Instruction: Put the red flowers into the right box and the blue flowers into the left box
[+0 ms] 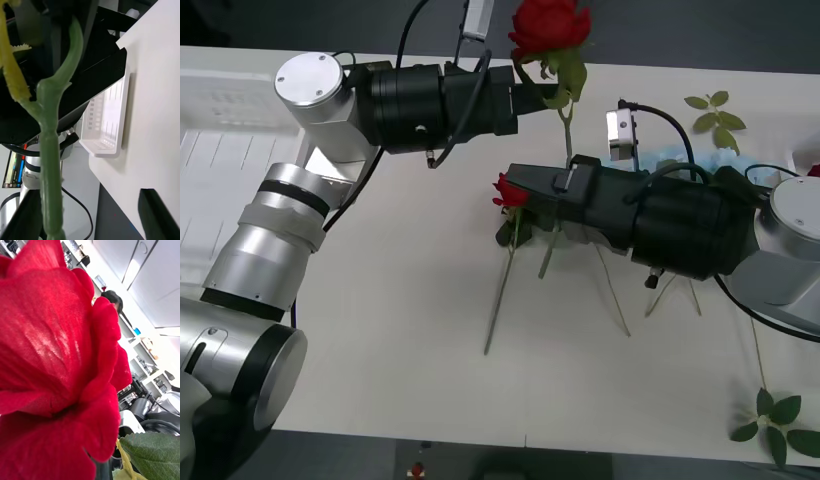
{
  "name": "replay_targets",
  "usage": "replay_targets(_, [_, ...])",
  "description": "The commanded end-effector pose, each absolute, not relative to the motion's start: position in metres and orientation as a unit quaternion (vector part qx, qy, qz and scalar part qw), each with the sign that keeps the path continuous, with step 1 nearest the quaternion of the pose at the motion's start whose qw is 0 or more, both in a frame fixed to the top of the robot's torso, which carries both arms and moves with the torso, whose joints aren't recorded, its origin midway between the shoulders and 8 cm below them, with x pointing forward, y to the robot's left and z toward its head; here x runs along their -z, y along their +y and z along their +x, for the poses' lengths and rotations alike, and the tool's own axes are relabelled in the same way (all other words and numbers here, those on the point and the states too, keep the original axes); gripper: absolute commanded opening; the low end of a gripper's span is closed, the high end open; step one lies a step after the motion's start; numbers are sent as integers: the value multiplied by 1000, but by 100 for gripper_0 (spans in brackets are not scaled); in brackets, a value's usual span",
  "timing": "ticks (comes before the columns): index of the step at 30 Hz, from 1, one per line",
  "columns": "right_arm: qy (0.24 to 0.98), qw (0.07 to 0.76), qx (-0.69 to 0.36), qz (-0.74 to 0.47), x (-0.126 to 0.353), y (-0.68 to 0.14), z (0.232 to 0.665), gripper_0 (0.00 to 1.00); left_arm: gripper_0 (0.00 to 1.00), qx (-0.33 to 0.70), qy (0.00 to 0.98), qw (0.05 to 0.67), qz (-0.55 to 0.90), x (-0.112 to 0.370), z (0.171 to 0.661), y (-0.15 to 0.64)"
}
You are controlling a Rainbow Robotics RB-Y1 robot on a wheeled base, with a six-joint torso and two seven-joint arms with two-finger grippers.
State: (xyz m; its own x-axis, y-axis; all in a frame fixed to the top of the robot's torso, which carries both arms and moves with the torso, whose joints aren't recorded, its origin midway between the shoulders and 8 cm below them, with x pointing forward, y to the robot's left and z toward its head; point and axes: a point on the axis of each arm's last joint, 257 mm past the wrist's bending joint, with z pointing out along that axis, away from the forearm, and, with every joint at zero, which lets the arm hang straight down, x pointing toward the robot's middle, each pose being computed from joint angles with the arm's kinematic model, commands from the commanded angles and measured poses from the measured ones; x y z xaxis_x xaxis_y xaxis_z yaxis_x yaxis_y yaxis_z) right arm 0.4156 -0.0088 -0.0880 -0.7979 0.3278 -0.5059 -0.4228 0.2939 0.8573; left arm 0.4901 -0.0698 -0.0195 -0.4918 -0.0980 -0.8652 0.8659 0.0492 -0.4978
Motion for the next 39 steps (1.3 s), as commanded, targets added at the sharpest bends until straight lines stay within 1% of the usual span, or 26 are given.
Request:
replay_targets(1, [736, 319, -596, -40, 71, -12, 415, 0, 0, 602, 588, 417, 343, 11, 484, -76])
replay_targets(12, [738, 318, -594, -40, 73, -13, 415, 0, 0, 601, 588, 419, 343, 14, 484, -75])
replay_targets(13, [738, 319, -594, -41, 72, -13, 415, 0, 22, 601, 588, 419, 342, 15, 484, -74])
replay_targets(14, [738, 318, -594, -40, 73, -13, 415, 0, 51, 602, 588, 419, 341, 15, 484, -74])
replay_targets(15, [738, 319, -594, -41, 72, -13, 415, 0, 75, 602, 588, 419, 342, 14, 483, -74])
replay_targets(16, [738, 319, -593, -41, 72, -14, 416, 0, 94, 604, 587, 418, 340, 14, 483, -74])
replay_targets(17, [738, 319, -593, -41, 72, -14, 416, 0, 100, 604, 587, 418, 340, 14, 483, -74])
replay_targets(24, [746, 310, -587, -57, 69, -25, 409, 0, 100, 607, 585, 418, 339, 13, 483, -74])
replay_targets(28, [754, 301, -577, -82, 60, -45, 408, 0, 100, 608, 584, 418, 338, 12, 482, -74])
replay_targets(35, [783, 252, -548, -152, 46, -111, 403, 0, 100, 609, 584, 417, 337, 13, 482, -73])
replay_targets(39, [798, 230, -532, -165, 37, -165, 410, 0, 100, 606, 588, 415, 338, 15, 483, -69])
